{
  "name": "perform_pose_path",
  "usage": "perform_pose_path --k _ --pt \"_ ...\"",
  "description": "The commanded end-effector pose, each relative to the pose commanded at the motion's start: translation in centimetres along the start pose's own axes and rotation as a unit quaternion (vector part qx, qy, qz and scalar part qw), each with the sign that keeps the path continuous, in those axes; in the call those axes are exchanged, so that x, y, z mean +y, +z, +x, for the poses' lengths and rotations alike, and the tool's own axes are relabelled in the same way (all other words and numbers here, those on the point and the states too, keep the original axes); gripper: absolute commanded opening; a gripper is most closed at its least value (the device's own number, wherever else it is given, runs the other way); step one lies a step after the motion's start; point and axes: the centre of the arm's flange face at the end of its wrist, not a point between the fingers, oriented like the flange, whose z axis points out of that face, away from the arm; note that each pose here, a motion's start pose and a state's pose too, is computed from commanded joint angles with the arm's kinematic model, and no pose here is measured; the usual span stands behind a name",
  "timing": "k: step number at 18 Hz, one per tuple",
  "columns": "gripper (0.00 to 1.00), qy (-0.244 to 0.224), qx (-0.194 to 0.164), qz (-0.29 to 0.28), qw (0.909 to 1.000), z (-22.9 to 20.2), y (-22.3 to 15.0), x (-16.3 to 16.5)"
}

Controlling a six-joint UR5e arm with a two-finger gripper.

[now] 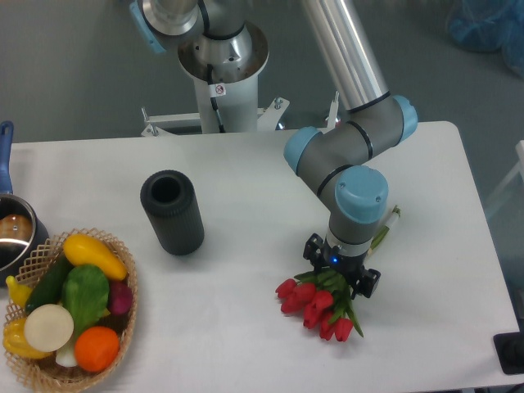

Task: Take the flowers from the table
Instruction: 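Lower the open gripper onto the red tulip bouquet near the blooms, then close the gripper around the tulip stems below the flower heads, then lift the gripped tulip bouquet up off the table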

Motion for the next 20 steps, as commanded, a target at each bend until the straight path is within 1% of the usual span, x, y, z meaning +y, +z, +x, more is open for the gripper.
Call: perform_pose_path --k 1,2,4,6,7,9,12,13,17,20 --pt "0.17 -0.001 -0.003 0.002 1.0000 0.0 -0.5 0.0" --pt "0.14 -0.005 -0.009 0.006 0.9999 -0.3 -1.4 0.1" --pt "0.13 -0.013 -0.012 0.008 0.9998 -0.2 -2.1 0.2" --pt "0.00 -0.028 -0.015 0.009 0.9995 -0.1 -2.5 0.2" --pt "0.00 -0.037 -0.016 0.007 0.9992 -0.1 -2.5 0.2" --pt "0.00 -0.039 -0.017 0.007 0.9991 -0.1 -2.6 0.2" --pt "0.00 -0.041 -0.027 0.011 0.9987 -1.0 -3.7 0.4" --pt "0.00 -0.040 -0.036 0.013 0.9985 -1.2 -4.7 0.4" --pt "0.00 -0.063 -0.057 0.020 0.9962 -2.8 -8.2 2.9" --pt "0.00 -0.075 -0.051 0.036 0.9952 -3.5 -8.9 3.6"
